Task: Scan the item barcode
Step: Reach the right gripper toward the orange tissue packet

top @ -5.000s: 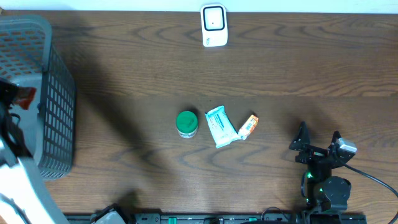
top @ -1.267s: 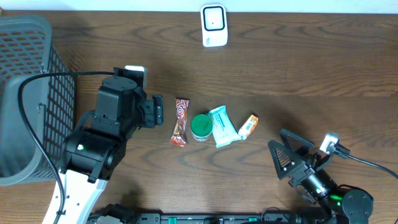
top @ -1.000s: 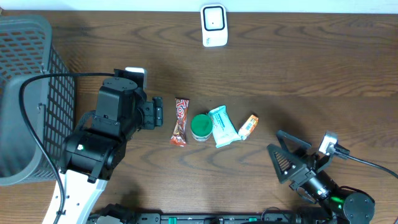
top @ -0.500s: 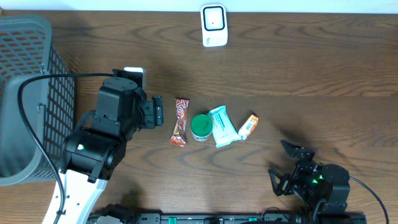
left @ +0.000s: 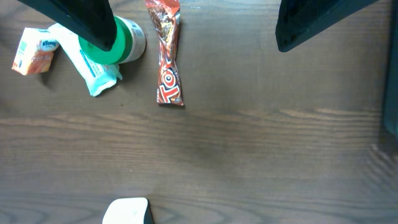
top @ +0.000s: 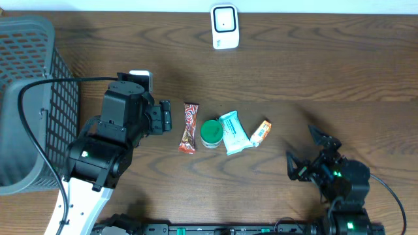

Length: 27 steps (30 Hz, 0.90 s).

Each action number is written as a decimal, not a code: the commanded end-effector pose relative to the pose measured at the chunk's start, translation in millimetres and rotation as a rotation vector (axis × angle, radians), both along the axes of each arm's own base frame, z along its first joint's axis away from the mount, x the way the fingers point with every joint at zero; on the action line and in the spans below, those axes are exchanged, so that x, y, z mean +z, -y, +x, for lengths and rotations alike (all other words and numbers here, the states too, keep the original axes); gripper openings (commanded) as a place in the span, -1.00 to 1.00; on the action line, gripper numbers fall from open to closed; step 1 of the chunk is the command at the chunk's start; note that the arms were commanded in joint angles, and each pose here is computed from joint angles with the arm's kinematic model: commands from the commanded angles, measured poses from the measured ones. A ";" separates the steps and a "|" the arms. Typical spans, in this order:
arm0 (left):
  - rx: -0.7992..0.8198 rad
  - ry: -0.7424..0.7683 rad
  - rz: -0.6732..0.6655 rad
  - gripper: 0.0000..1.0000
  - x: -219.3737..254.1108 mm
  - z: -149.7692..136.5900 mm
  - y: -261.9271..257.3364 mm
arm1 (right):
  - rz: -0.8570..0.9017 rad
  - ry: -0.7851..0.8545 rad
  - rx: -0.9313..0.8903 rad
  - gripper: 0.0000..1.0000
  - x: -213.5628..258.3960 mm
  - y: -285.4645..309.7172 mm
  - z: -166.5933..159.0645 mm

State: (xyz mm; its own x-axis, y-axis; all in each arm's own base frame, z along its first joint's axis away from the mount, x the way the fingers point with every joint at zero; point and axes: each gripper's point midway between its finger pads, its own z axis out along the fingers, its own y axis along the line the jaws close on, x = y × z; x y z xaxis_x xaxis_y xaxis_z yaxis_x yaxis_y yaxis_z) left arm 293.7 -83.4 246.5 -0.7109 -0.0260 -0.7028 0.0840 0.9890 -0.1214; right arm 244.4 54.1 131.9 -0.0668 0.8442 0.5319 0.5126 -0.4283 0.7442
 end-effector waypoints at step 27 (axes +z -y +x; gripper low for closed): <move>0.020 0.005 -0.004 0.65 2.8 1.1 -2.0 | 0.375 -0.355 0.491 0.98 -109.3 -82.3 22.5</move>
State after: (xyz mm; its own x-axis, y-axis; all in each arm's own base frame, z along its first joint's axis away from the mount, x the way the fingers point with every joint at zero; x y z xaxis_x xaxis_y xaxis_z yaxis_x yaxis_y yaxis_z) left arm 294.0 -83.4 245.8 -0.7126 -0.0281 -0.7010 0.0815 0.9891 -0.1225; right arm 283.9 128.1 41.5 -0.2167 0.5754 0.7886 0.8426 -0.2978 0.4488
